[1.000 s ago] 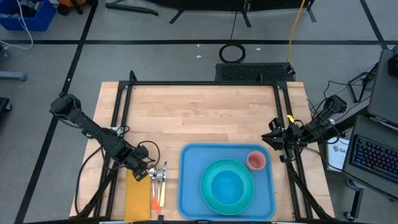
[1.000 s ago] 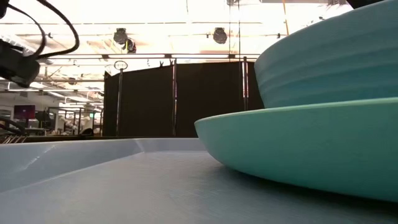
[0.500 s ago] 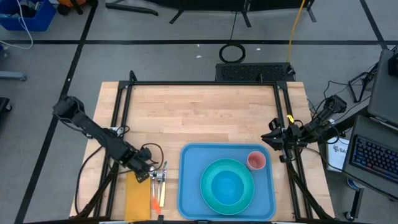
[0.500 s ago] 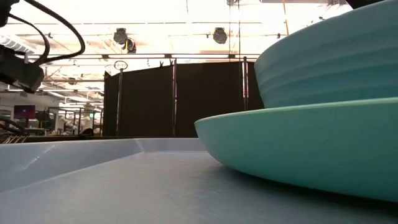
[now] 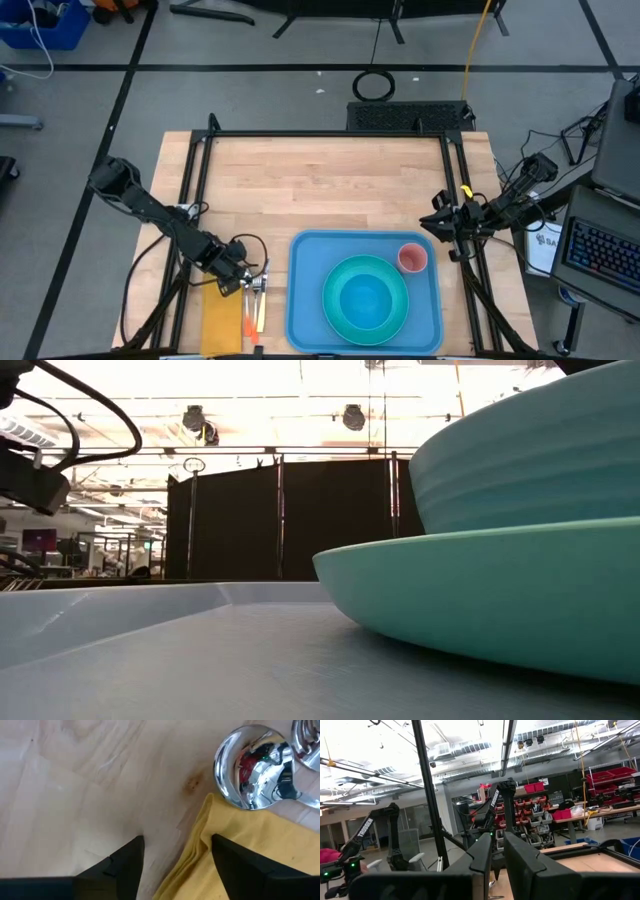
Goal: Set up tray
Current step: Put the yellow napkin on the blue serving tray to the left of the light blue plate
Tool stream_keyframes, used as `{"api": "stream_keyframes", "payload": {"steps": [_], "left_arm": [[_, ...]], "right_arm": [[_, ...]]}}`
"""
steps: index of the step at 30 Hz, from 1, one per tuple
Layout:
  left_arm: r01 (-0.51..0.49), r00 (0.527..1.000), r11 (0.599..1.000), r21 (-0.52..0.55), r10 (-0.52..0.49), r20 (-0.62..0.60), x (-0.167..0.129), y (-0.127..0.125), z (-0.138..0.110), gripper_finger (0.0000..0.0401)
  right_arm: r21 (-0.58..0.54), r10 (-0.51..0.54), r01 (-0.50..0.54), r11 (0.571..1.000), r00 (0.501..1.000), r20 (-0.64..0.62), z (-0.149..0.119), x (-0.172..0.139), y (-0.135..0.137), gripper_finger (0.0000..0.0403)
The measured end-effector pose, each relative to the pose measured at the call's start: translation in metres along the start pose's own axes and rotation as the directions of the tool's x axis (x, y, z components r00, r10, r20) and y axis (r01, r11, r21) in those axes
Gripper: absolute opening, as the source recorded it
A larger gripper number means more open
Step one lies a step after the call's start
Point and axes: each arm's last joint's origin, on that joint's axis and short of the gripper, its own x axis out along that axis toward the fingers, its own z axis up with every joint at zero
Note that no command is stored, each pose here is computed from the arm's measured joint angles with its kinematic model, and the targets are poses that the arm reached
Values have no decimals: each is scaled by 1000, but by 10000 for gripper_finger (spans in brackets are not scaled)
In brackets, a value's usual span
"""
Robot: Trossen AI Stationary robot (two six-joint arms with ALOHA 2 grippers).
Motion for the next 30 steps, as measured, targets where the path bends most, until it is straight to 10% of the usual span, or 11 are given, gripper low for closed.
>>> {"api": "stream_keyframes", "payload": {"steps": [12, 30], "left_arm": [[32, 999, 999, 34, -33, 16, 1, -3, 1, 14], [-13, 1000, 1000, -4, 13, -16, -17, -17, -11, 7]], "right_arm": [[0, 0, 0, 1000, 1000, 0, 0, 0, 0, 43], [0, 0, 0, 1000, 1000, 0, 0, 0, 0, 43]]}}
